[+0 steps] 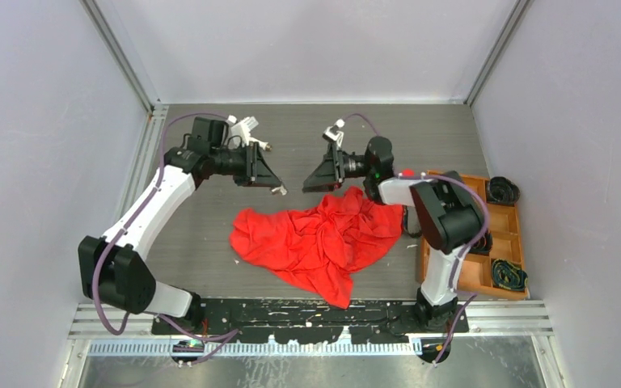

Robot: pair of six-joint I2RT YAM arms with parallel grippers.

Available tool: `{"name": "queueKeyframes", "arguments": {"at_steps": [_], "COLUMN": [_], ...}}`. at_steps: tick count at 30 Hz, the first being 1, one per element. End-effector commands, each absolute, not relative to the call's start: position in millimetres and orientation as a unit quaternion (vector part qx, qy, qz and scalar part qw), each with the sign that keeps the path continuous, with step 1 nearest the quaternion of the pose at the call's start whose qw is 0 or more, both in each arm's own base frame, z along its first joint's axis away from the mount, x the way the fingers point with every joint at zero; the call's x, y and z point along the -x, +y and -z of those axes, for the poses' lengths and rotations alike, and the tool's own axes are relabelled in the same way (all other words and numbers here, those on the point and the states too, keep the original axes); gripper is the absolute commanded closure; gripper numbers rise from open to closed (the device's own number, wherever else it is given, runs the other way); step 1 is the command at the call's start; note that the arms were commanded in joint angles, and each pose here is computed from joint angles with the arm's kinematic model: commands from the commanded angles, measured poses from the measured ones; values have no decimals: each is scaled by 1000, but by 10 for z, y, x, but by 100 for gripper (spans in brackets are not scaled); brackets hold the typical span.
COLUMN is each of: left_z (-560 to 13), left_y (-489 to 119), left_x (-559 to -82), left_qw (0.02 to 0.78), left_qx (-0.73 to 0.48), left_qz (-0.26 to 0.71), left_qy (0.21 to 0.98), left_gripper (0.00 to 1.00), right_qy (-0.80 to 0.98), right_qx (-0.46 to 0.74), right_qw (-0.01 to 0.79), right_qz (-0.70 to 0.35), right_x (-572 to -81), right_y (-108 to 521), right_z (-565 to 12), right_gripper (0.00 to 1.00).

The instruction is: Install the water faucets

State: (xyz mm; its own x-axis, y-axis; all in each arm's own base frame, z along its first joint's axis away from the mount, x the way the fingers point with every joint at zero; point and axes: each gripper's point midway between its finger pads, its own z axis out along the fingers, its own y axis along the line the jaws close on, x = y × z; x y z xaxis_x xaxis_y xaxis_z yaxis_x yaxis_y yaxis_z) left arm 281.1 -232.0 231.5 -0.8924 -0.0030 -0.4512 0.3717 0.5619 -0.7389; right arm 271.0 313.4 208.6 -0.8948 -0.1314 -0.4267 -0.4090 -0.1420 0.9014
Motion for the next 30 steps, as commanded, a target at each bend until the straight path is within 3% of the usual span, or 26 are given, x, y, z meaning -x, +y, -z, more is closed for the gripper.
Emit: {"name": "queueKeyframes", "arguments": {"at_steps": [1, 4, 8, 13, 25, 30], "left_z": [-2456, -2440, -2316, -2027, -1313, -1172], "left_y": [-2051, -1883, -1553, -1420, -1342, -1403], "left_x": [-3079, -3285, -3604, -3960, -4440, -4511], "left_qw": [308, 368, 462, 530, 503, 502], "left_qx": [-87, -56, -13, -6, 51, 55], "left_qz": [366, 308, 168, 69, -14, -6], "left_qy": [874, 875, 871, 845, 863, 863], "left_gripper": [100, 100, 100, 100, 100, 100], "right_qy": [761, 857, 869, 847, 869, 870], "right_qx": [142, 78, -22, -43, -30, -25], "right_qw": [217, 297, 380, 425, 398, 395], "right_qz": [-595, -414, -315, -317, -293, -295], "right_x": [-3274, -3709, -3984, -4016, -3816, -3791], "right_y": [2959, 2553, 2161, 2106, 2018, 2027], "right_z": [-1918, -1740, -1942, -2128, -1849, -1844], "right_gripper": [12, 8, 8, 8, 7, 7]}}
